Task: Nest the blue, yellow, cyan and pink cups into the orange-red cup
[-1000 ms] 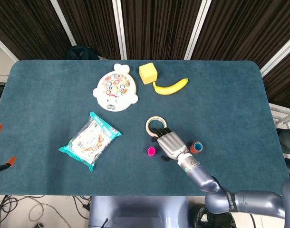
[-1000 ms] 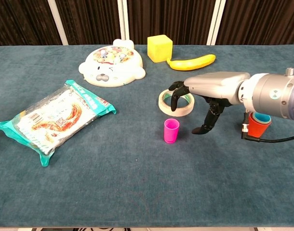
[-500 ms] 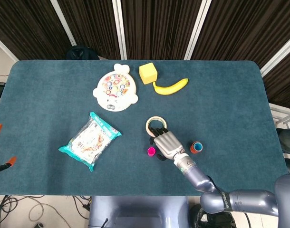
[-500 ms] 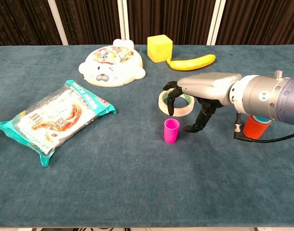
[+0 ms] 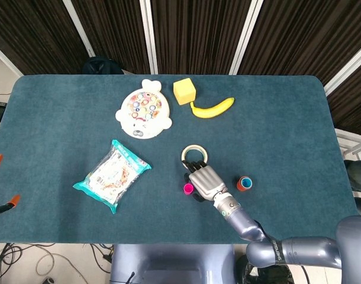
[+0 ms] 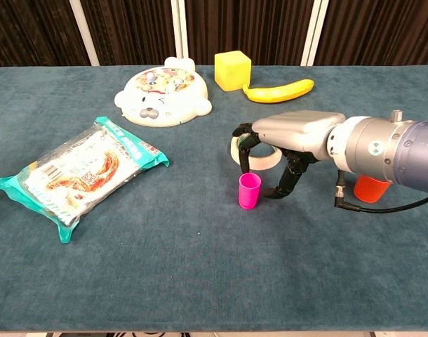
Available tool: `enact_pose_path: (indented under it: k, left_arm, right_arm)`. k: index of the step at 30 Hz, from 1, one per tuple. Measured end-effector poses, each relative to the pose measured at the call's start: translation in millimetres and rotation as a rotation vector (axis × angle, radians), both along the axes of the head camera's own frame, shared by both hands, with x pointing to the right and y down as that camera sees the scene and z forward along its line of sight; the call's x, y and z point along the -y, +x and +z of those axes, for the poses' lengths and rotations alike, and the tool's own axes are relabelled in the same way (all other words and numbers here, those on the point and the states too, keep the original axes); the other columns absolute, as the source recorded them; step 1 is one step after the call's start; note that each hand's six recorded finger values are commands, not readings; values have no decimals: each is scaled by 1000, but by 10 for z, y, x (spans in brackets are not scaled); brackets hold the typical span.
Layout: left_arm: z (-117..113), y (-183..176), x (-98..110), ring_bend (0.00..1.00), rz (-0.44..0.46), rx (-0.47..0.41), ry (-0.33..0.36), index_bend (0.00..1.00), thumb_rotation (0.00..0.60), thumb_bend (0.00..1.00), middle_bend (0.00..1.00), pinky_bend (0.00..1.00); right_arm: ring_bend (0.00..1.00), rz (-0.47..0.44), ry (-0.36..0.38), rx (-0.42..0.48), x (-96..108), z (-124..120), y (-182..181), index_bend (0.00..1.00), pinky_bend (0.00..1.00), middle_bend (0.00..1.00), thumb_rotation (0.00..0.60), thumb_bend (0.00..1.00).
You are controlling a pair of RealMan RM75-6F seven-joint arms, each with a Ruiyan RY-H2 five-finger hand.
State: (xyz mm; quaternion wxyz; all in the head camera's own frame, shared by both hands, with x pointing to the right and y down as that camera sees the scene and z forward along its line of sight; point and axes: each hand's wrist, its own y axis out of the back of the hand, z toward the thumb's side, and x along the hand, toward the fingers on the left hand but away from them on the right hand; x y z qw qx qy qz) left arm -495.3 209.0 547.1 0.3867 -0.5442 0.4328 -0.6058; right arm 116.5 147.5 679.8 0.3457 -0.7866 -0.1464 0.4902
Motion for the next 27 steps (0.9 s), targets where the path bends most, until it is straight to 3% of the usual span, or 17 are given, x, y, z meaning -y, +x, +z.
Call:
enact_pose_path:
  k: [23,27]
  left_arm:
    - [-13,-19,8,0,-6,-1,5,63,600,127,19,0]
    - [-14,-22,10,0,-7,-1,5,63,600,127,19,0]
  right_arm:
    - [122,-2,1,1,-13,22,-92,453,139,27,600,424]
    - [131,1,2,2,-11,20,-101,485,212,27,600,454]
